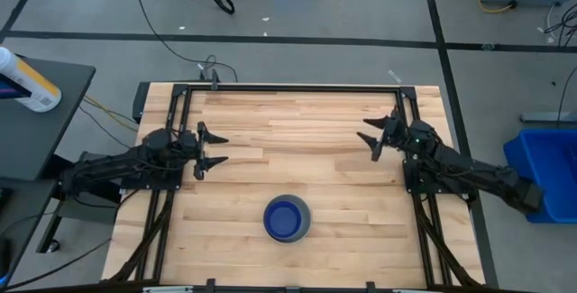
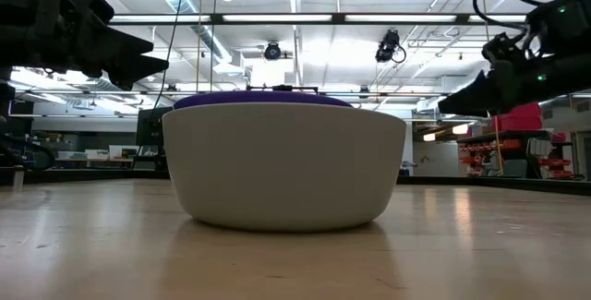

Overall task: Nest bowls inside each other
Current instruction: Return to Home Position

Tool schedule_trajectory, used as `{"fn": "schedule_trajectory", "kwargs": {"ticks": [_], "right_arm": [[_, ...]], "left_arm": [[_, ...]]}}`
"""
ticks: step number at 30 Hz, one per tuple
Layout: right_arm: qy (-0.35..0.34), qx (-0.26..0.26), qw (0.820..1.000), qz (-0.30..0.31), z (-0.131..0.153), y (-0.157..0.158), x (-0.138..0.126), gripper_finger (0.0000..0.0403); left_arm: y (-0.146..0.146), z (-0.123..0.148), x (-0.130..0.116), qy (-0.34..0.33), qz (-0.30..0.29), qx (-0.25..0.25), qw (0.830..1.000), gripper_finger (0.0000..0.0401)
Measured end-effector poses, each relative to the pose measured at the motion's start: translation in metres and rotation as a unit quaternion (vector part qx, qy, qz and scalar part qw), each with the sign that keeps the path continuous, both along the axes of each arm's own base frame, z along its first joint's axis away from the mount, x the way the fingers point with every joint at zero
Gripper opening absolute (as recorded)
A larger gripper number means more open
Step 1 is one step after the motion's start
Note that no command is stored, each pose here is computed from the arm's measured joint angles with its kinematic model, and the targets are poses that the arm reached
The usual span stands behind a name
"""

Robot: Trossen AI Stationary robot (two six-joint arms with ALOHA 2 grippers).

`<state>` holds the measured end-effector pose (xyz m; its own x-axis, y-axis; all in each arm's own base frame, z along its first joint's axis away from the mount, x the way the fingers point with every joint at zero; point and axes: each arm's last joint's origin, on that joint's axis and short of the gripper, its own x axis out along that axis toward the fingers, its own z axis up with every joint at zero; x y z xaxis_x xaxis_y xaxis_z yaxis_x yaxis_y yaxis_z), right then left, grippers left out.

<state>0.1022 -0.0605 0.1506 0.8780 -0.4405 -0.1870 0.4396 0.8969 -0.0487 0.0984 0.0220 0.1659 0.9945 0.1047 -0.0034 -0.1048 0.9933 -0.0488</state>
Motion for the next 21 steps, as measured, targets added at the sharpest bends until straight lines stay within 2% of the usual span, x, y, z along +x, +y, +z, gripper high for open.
{"fn": "schedule_trajectory", "kwargs": {"ticks": [9,14,21], "right_arm": [[-0.025,-0.026,0.999,0.010,0.0059,-0.0028,0.0056,0.0244],[-0.007,0.025,1.000,0.007,-0.0014,-0.0018,0.0049,0.0235],[-0.019,-0.005,0.999,0.039,0.0035,0.0056,0.0067,0.0223]], "left_arm": [[-0.0002,-0.0001,0.0001,0.000,-0.004,0.000,1.000,0.0286],[-0.0005,-0.0001,0.0001,0.000,-0.008,-0.002,1.000,0.0286],[-0.0005,-0.0001,0.0001,-0.001,-0.008,-0.006,1.000,0.0286]]}}
